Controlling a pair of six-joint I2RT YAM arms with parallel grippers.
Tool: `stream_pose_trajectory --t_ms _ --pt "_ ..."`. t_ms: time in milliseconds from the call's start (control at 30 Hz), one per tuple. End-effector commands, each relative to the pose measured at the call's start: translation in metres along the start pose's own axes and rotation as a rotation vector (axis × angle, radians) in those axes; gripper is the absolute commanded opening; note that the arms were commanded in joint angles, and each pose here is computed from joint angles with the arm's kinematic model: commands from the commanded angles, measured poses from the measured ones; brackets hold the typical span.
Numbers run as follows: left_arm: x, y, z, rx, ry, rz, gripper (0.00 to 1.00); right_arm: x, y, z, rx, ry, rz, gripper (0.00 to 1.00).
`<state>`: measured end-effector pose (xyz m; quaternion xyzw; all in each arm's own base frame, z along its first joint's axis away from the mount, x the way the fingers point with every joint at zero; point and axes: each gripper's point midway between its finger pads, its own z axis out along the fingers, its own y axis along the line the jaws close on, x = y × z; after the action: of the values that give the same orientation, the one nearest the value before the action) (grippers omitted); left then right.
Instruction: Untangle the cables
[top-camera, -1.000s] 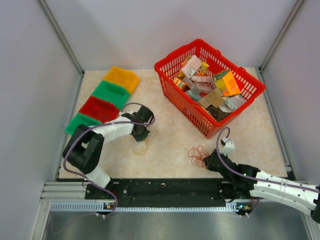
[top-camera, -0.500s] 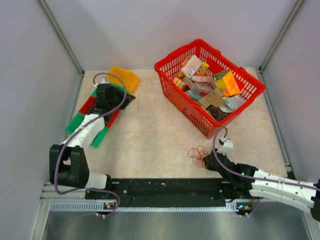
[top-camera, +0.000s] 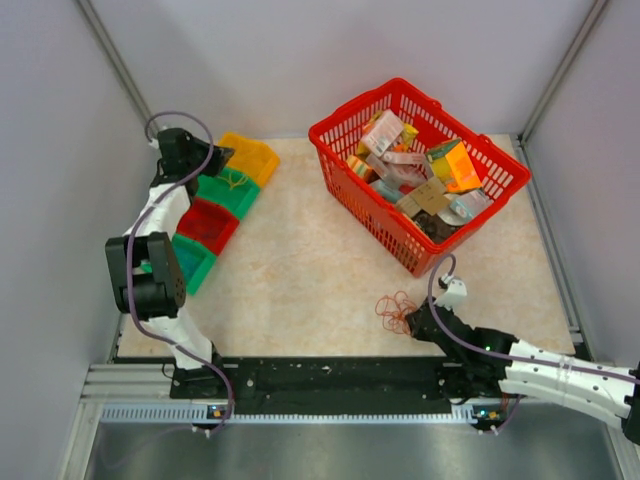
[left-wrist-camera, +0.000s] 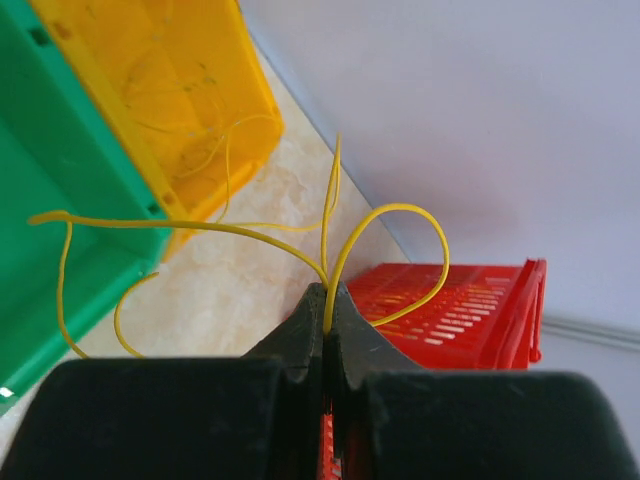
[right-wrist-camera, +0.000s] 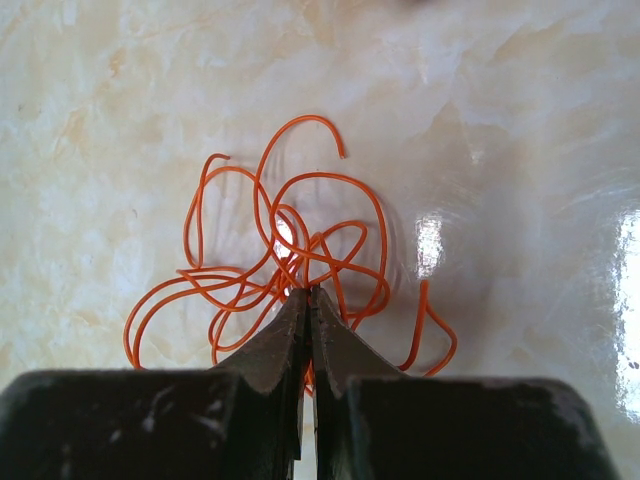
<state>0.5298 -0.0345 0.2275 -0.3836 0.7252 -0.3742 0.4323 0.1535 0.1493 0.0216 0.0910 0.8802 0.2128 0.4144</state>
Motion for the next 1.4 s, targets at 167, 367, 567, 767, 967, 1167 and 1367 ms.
stream_pose_trajectory --t_ms 167,367,567,767,967,1167,1367 --pt "-0.041 -0.033 0.024 0.089 -0.085 0.187 0.00 -0.010 0.006 -0.001 0.004 -0.018 -0.007 0.00" --pt "-0.044 -0.015 0.067 -0.076 -0.030 0.404 0.00 -0.007 0.004 -0.001 0.006 -0.008 0.003 0.00" --pt "-0.028 -0.013 0.096 -0.041 0.023 0.616 0.00 -0.011 0.005 -0.001 0.011 -0.019 -0.015 0.00" --pt "0.012 0.003 0.115 0.104 0.166 0.556 0.00 -0.013 0.006 0.000 0.026 -0.020 -0.021 0.00" --pt "0.004 0.052 0.115 0.017 0.147 0.431 0.00 -0.011 0.007 -0.001 0.019 -0.006 -0.025 0.00" --pt "-0.018 0.095 0.101 -0.148 0.113 0.308 0.00 -0.009 0.006 -0.001 0.014 -0.008 -0.017 0.00" --pt "-0.023 0.098 0.110 -0.185 0.154 0.295 0.00 -0.011 0.007 -0.001 0.012 -0.011 -0.016 0.00"
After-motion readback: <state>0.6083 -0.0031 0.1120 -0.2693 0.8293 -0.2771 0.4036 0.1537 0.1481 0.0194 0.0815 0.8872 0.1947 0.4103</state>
